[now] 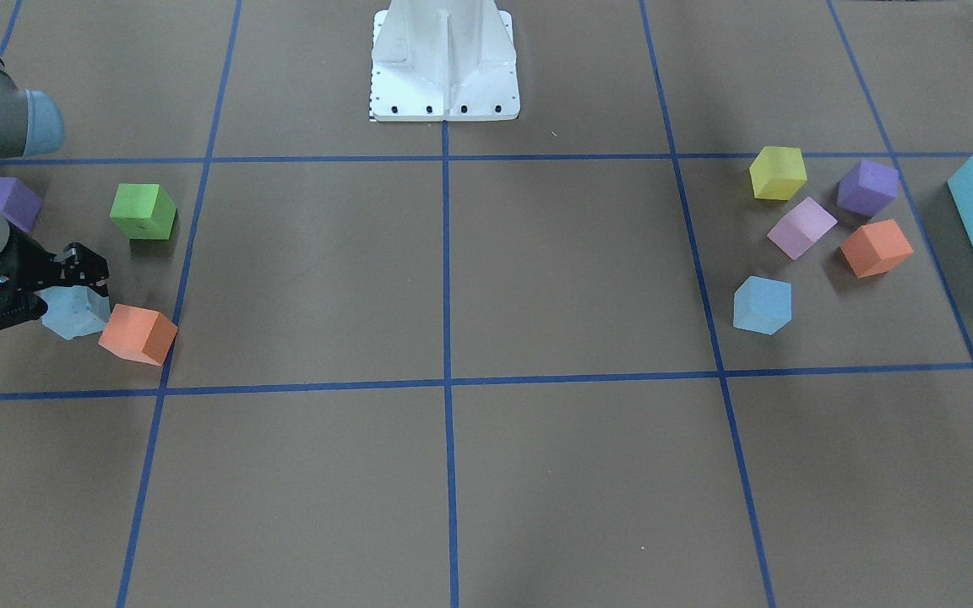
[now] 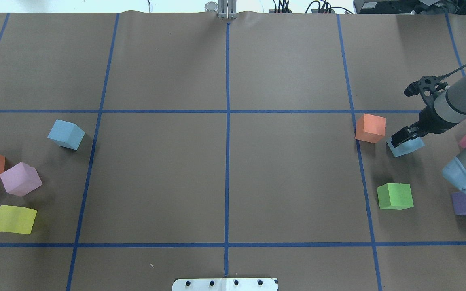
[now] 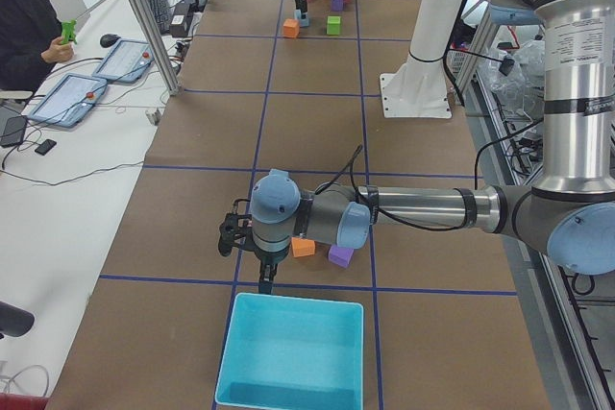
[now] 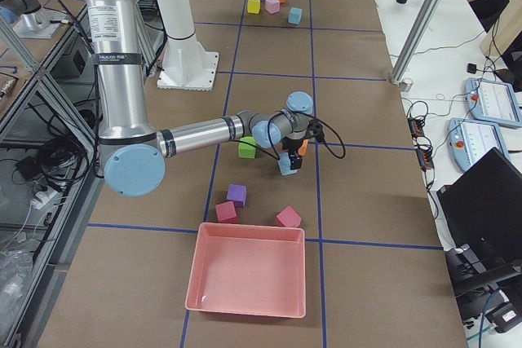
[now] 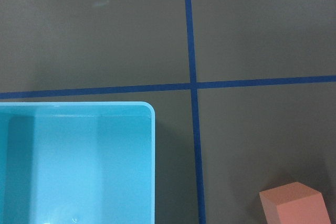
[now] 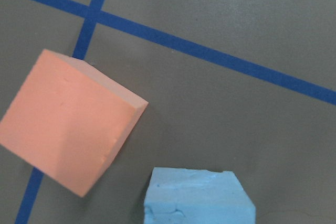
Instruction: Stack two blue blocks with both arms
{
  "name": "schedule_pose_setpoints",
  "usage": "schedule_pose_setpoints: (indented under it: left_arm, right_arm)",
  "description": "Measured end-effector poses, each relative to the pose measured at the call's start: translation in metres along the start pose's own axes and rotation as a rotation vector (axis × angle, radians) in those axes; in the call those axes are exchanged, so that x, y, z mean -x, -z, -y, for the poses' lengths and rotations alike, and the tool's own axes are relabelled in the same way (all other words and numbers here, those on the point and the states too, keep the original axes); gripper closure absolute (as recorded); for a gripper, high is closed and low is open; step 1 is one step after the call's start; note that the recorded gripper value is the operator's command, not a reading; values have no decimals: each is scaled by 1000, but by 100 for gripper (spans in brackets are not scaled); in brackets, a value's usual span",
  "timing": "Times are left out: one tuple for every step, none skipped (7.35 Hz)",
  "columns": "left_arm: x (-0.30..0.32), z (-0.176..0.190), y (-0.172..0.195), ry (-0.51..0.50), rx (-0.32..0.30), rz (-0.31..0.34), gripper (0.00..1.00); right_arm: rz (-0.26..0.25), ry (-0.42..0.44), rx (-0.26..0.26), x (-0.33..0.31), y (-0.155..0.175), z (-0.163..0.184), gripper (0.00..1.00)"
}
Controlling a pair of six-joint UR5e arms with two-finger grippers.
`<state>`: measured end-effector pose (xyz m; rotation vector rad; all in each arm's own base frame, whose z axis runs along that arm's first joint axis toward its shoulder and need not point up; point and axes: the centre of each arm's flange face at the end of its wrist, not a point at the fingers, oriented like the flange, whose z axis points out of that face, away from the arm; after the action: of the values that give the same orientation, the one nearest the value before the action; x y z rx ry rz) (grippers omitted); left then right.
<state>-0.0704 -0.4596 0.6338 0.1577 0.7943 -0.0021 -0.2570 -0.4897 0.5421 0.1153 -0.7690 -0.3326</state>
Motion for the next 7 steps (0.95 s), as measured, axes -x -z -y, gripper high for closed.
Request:
schedule_pose_setpoints:
  left_arm:
    - [0,0,0,0,0,0,2]
    - [0,0,0,0,0,0,2]
    - [0,0,0,0,0,0,2]
    - [0,0,0,-1,1,0,2]
    - [-1,0,0,-1,1,0,2]
    - [-1,0,0,-1,1,0,2]
    - [0,0,0,-1,1,0,2]
  right_arm:
    - [-12,4,0,1,-3,-1,0]
    - [-27,9,-1,2,-7,-1,6]
    - [-36,14,1,4,-10,-2,22]
    - [-40,18,5,6,-13,-3,37]
    - [-40,21,6,7,-14,-3,46]
    - [-40,24,7,8,-15,-3,53]
    - [-39,25,6,8,-15,-2,53]
